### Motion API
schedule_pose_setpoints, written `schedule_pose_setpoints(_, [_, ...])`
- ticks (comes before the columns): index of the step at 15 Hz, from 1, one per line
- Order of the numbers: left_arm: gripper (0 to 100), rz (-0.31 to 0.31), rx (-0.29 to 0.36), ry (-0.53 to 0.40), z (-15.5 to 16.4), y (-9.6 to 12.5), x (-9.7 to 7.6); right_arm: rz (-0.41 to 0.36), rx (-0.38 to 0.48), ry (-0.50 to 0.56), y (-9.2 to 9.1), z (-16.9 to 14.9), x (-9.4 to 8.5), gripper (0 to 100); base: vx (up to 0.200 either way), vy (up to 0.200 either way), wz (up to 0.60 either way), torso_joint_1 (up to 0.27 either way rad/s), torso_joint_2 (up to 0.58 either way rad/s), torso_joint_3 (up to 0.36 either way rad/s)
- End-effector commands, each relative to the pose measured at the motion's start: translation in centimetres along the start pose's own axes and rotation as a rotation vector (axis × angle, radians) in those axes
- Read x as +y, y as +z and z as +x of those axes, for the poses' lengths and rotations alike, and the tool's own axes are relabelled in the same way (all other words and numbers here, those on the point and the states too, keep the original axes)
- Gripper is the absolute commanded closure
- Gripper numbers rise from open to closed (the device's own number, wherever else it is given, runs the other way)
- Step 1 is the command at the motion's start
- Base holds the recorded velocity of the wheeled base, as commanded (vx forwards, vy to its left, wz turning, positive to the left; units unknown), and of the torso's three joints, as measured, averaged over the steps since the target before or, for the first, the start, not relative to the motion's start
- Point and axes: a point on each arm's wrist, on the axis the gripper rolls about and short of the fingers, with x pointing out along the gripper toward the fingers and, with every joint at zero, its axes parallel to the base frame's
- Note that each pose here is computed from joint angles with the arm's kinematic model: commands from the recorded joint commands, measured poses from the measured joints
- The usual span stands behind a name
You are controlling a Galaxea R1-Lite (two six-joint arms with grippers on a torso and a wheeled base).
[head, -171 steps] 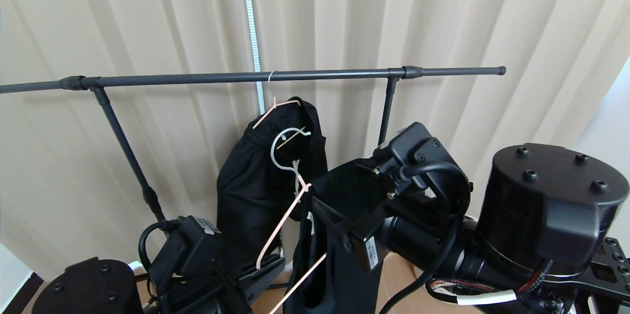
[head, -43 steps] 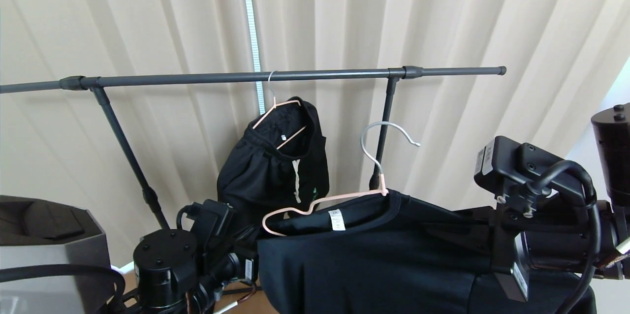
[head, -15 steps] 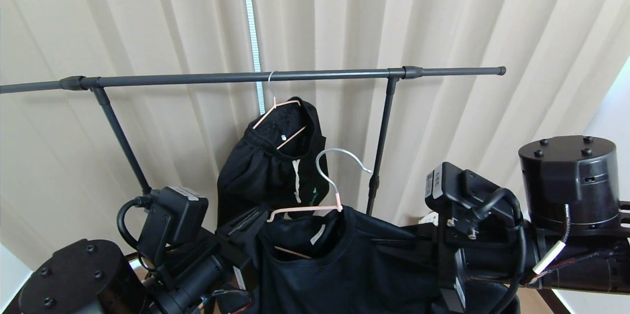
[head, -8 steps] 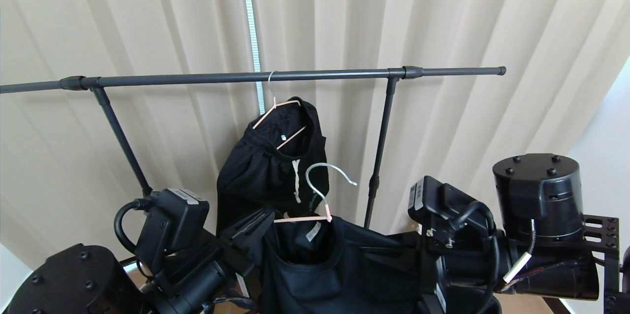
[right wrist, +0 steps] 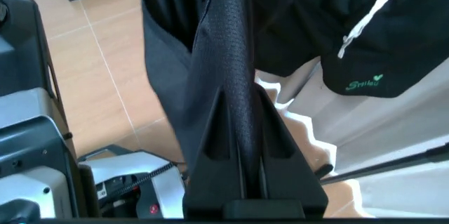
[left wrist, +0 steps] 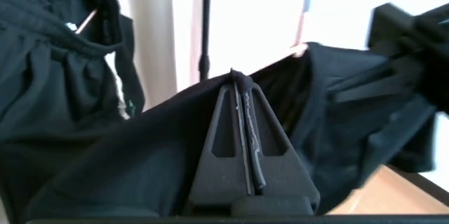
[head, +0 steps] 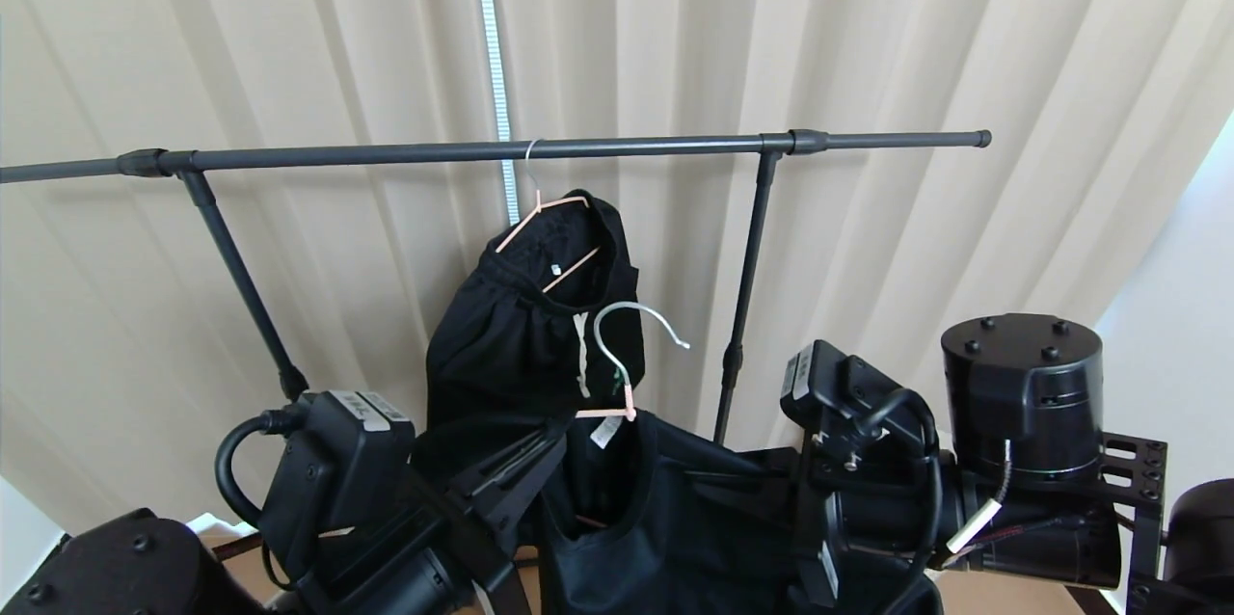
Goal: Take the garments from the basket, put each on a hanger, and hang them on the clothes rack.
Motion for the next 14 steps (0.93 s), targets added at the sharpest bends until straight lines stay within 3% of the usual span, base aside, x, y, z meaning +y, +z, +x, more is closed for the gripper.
schedule_pose_setpoints(1, [100, -0.012, -0.011, -0.035, -0.4, 0.3, -0.7, 0.026, 0.02, 0.018, -0.9, 1.3, 0.2, 100, 0.0, 0.0, 0.0, 0.0, 0.0, 0.0])
schedule_pose_setpoints(3, [100, -0.019, -0.01, -0.066, -0.6, 0.3, -1.3, 0.061, -0.002, 0.023, -1.4, 2.1, 0.3, 100, 0.0, 0.0, 0.0, 0.0, 0.0, 0.0])
schedule_pose_setpoints(6, [100, -0.04, -0.025, -0.089, -0.9, 0.6, -1.7, 0.051, -0.059, 0.016, -2.0, 2.9, 0.1, 100, 0.0, 0.0, 0.0, 0.0, 0.0, 0.0])
schedule_pose_setpoints(11, [100, -0.037, -0.014, -0.088, -0.9, 0.4, -1.5, 0.061, -0.186, 0.037, -2.3, 2.2, -1.0, 100, 0.0, 0.0, 0.0, 0.0, 0.0, 0.0])
schedule_pose_setpoints(14, [100, -0.036, -0.013, -0.075, -0.8, 0.4, -1.2, 0.061, -0.197, 0.021, -2.2, 2.0, -1.4, 100, 0.0, 0.0, 0.0, 0.0, 0.0, 0.0])
